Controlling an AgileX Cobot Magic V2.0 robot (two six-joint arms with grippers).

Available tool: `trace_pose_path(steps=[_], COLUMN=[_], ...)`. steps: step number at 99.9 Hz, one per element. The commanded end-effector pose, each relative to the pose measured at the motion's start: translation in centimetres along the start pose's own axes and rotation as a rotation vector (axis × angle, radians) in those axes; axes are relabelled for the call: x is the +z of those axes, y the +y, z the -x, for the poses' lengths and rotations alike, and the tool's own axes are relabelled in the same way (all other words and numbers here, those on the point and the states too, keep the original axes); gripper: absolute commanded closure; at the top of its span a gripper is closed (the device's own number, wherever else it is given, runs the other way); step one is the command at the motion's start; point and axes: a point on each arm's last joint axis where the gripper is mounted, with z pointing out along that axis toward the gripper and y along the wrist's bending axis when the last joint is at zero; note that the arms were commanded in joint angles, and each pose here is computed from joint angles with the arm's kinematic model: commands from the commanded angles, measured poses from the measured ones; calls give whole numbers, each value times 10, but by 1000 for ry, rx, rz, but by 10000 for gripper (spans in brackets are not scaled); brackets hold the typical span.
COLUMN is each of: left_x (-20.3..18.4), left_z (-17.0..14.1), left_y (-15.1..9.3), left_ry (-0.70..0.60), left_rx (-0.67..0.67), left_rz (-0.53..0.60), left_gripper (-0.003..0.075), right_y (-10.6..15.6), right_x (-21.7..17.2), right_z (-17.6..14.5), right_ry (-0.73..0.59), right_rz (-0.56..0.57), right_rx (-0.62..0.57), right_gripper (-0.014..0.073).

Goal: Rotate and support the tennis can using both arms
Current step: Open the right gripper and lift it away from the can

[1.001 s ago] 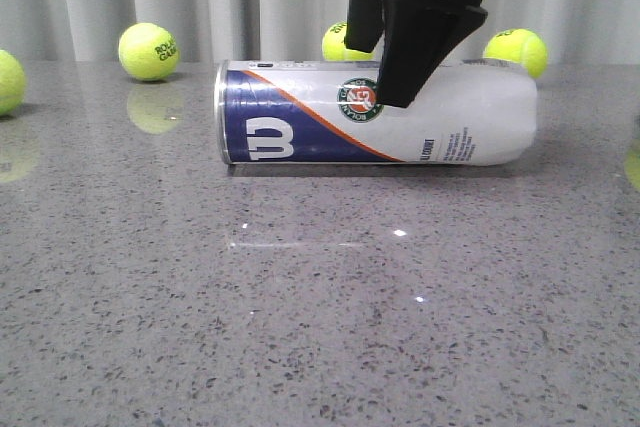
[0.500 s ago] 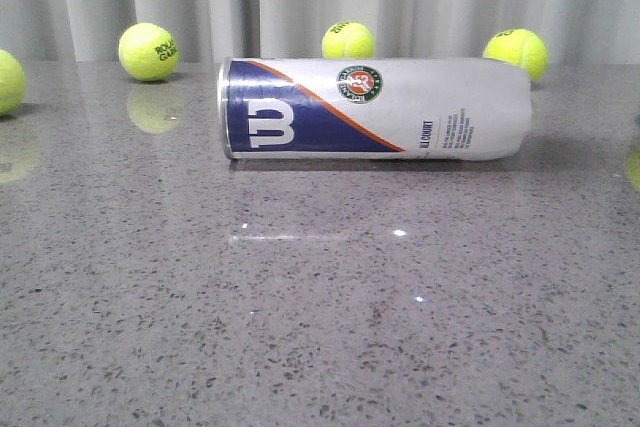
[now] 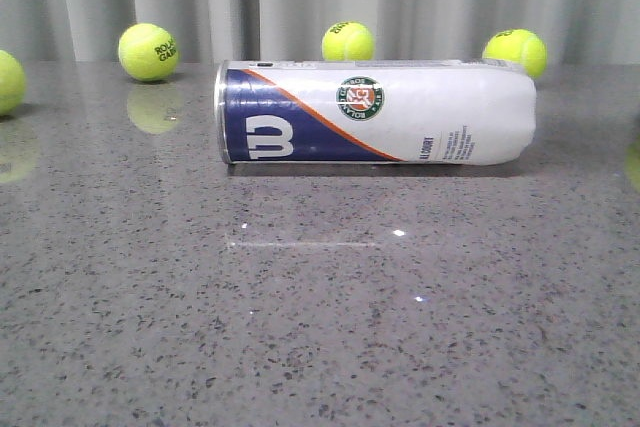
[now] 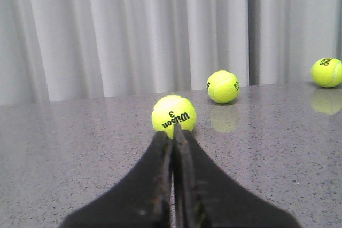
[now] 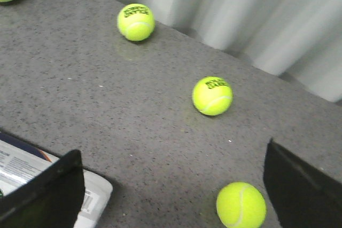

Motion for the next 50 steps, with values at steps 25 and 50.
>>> trace_pose_path(steps=[25, 50], left_x=[-3, -3], left_z=[-6, -6], left_y=[-2, -2], left_ry=[-73, -73], left_rx=[-19, -19], left_rz=[-9, -9], left_gripper=[741, 741], right_y=[-18, -6], right_x=[-66, -79], right_z=[-60, -135], right_ry=[-130, -240], right_rz=[-105, -94], right_rx=[86, 178], right_gripper=[-69, -69])
